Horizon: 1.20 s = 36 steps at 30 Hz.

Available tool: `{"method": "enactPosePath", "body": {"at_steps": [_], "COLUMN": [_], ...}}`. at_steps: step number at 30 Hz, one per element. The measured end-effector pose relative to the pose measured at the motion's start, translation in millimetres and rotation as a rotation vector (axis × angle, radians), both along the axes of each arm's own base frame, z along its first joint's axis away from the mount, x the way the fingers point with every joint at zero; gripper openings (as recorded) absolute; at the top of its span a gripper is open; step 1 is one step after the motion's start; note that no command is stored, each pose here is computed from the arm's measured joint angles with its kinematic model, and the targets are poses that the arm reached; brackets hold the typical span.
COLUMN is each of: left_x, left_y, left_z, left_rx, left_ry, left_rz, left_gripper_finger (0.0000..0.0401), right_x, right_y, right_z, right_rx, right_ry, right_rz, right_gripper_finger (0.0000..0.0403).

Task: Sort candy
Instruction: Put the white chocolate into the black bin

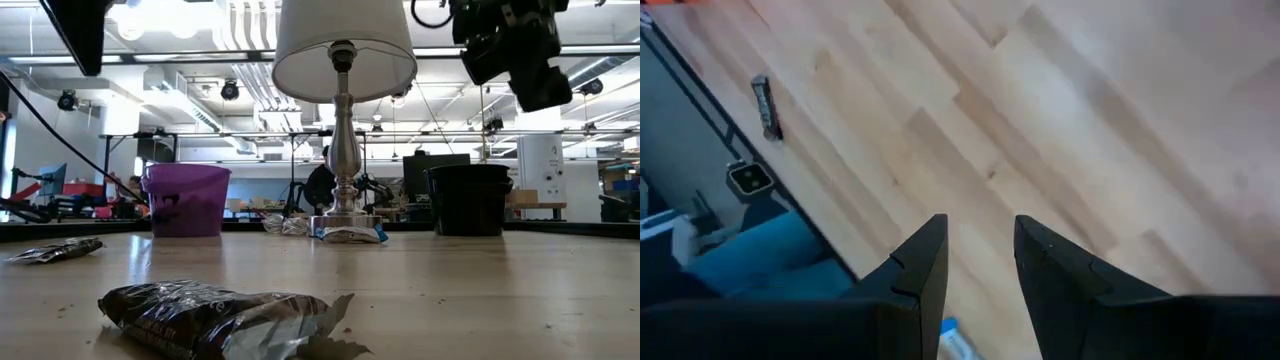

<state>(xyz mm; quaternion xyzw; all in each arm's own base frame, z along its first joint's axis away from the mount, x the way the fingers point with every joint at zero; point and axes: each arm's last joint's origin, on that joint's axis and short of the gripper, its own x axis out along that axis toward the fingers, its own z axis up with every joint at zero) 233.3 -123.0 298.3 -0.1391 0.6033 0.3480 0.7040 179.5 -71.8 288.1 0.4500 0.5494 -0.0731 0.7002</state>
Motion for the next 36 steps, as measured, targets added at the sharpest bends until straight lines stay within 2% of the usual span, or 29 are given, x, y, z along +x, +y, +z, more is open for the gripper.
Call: {"method": "enactPosePath", "body": {"at_steps": [4, 9, 18, 25, 32, 36], "left_x": [-1, -5, -10, -14, -19, -22], "left_y": [16, 34, 60, 66, 68, 69], "left_z": [-4, -6, -9, -5, 4, 8], "left_rx": [0.017, 0.064, 0.154, 0.181, 0.177, 0.174], "left_ry": [0.03, 0.057, 0.094, 0.099, 0.073, 0.053], "left_rz": [-0.011, -0.057, -0.131, -0.194, -0.243, -0.268], "left_gripper_finger": [0.011, 0.0103, 0.0098, 0.0098, 0.0097, 0.0097], "right_x": [6, 11, 11, 3, -1, 3], "right_y": [19, 46, 101, 139, 161, 174], "right_z": [1, -1, -2, -3, -7, -13], "right_rx": [0.027, -0.049, -0.124, -0.112, -0.044, -0.037], "right_ry": [0.055, 0.154, 0.207, 0.253, 0.369, 0.379], "right_rz": [-0.008, -0.03, 0.087, 0.157, 0.076, 0.103], "right_gripper_finger": [0.0107, 0.0107, 0.0107, 0.0107, 0.0118, 0.014]}}
